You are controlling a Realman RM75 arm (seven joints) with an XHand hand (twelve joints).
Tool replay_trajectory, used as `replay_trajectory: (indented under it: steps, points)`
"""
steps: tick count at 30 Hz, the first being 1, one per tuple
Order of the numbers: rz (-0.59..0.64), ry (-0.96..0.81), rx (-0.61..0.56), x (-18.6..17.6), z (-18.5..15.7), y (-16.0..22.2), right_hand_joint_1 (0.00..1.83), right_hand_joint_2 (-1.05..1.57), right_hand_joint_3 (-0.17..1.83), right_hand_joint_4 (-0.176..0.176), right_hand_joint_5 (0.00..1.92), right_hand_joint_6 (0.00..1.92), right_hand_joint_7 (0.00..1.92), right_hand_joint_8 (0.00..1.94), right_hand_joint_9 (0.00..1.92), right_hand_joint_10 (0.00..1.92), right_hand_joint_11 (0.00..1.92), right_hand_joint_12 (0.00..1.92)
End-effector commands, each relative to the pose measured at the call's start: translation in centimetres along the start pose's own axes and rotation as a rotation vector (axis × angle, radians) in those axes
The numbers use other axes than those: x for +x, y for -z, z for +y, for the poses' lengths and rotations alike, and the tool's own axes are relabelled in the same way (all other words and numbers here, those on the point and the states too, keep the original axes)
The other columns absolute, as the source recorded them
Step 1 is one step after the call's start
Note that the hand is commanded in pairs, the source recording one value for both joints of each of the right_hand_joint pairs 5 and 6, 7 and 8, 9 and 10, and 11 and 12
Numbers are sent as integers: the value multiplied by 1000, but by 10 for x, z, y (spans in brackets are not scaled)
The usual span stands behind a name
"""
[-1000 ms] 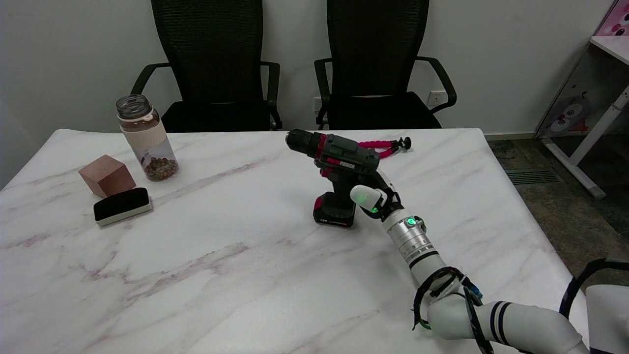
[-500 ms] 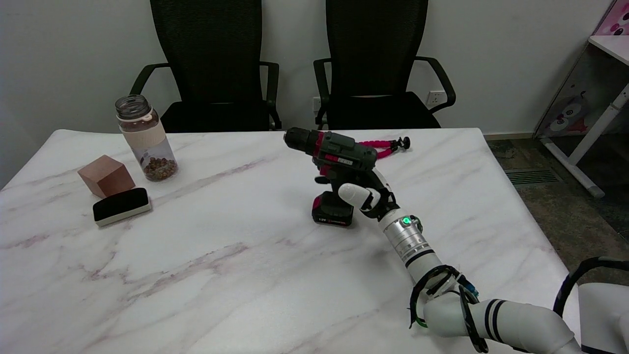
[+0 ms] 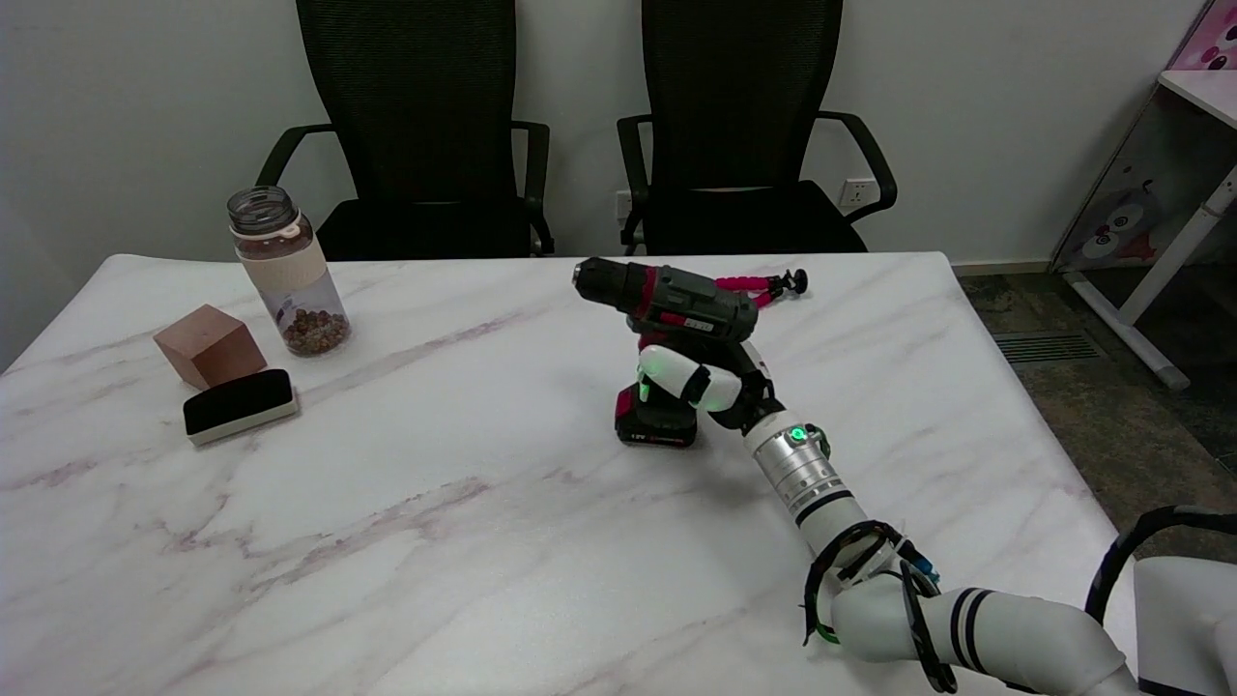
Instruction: Pick up the power screwdriver.
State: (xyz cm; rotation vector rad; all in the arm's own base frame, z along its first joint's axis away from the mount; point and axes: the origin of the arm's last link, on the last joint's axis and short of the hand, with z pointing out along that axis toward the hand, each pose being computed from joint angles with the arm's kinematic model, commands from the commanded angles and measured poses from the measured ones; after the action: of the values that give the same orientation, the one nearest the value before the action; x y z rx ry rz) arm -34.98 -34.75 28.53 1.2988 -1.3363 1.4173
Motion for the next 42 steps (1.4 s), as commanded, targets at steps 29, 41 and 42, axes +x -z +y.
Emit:
replay_trajectory:
  steps: [29, 41, 42]
  points:
    - [-38, -19, 31, -15, -14, -21, 869, 1072, 837, 176, 1891, 1891, 1891, 1891, 1887, 1887, 1858, 1858]
    - [-101, 80, 133, -39, -57, -64, 862, 1385, 864, 176, 1920, 1920, 1920, 1920, 1920, 1920, 1920, 1920]
    - [-110, 89, 148, -42, -64, -70, 859, 1402, 868, 176, 1920, 1920, 1920, 1920, 1920, 1920, 1920, 1920]
